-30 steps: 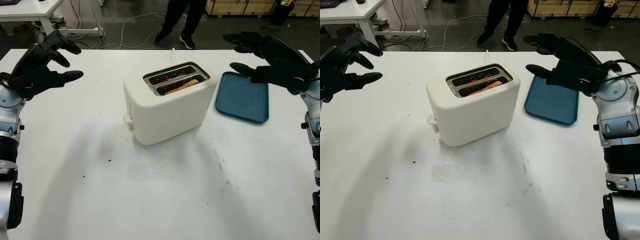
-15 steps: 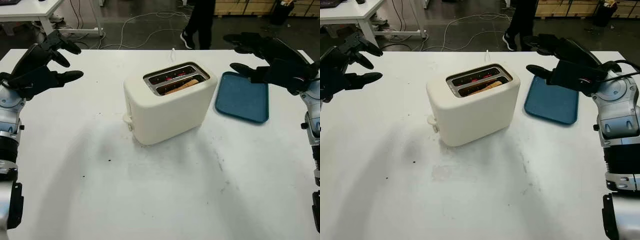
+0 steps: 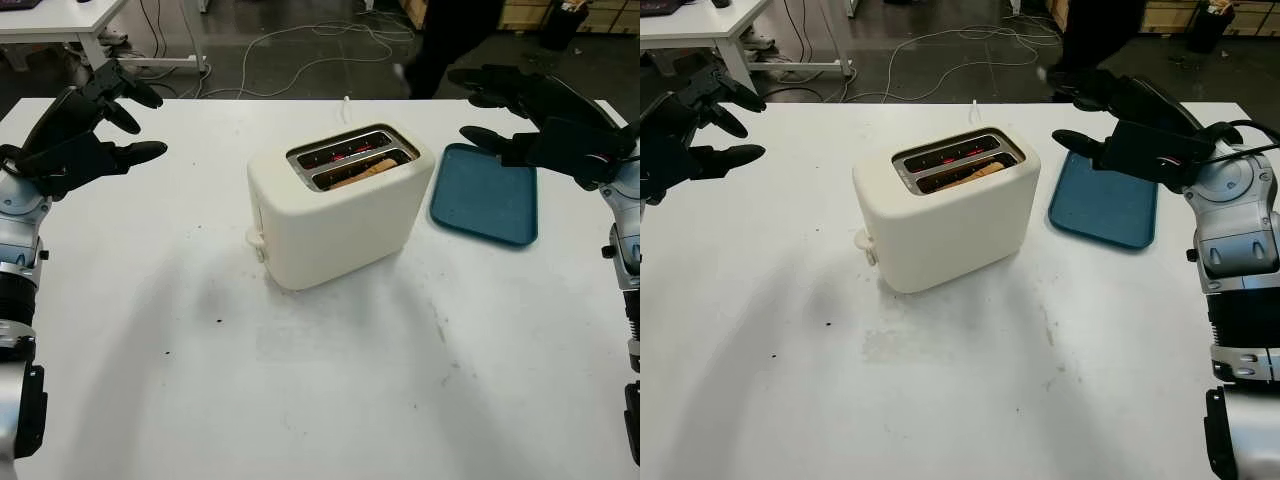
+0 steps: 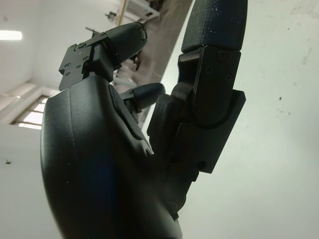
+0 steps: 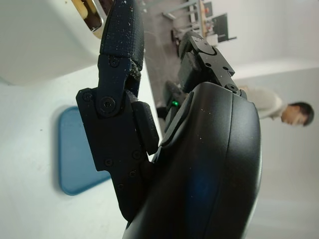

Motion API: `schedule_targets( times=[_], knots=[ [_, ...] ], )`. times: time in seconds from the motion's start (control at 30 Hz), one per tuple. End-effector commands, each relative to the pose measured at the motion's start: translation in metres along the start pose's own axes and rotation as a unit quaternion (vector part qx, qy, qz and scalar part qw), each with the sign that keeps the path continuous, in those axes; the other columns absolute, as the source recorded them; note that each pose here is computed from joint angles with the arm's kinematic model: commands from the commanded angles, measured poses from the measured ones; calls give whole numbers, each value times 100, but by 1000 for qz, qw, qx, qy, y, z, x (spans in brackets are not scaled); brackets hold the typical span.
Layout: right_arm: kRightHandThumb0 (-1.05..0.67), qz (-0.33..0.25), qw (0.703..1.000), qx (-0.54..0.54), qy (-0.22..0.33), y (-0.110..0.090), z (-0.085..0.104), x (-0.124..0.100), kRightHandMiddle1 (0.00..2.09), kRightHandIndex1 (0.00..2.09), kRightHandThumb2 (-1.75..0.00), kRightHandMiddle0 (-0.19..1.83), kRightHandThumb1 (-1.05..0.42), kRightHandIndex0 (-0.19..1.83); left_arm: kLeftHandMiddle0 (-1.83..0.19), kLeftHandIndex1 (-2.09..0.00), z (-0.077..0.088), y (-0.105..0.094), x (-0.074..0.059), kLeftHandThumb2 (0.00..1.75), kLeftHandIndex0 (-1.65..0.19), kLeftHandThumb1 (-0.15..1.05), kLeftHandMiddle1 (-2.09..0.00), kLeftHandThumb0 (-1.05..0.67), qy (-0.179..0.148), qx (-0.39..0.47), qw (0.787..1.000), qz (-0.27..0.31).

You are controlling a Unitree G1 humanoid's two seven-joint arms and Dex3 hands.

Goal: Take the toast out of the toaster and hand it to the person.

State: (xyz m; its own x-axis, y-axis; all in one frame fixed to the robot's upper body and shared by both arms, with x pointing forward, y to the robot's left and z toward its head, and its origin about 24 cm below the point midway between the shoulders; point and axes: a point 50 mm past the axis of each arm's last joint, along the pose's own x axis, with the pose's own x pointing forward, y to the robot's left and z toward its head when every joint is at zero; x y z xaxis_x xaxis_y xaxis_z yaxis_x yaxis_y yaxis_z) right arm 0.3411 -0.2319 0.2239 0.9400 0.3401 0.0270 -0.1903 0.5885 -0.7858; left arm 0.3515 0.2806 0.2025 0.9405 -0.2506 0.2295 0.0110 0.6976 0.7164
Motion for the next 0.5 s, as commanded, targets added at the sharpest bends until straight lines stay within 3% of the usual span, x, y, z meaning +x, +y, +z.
schedule_targets(
  times=[0.0,0.47],
  knots=[
    [-84,-13,1000,-3,-9,-4,5,-1,1,64,-53,32,-92,1,0,-142,1,-1,0,27,0,92,-170,-105,-3,2,1000,5],
    [-83,-16,1000,1,-12,-4,4,-2,0,61,-53,32,-92,3,0,-141,1,-1,0,27,0,92,-171,-105,-6,-7,1000,6]
  ],
)
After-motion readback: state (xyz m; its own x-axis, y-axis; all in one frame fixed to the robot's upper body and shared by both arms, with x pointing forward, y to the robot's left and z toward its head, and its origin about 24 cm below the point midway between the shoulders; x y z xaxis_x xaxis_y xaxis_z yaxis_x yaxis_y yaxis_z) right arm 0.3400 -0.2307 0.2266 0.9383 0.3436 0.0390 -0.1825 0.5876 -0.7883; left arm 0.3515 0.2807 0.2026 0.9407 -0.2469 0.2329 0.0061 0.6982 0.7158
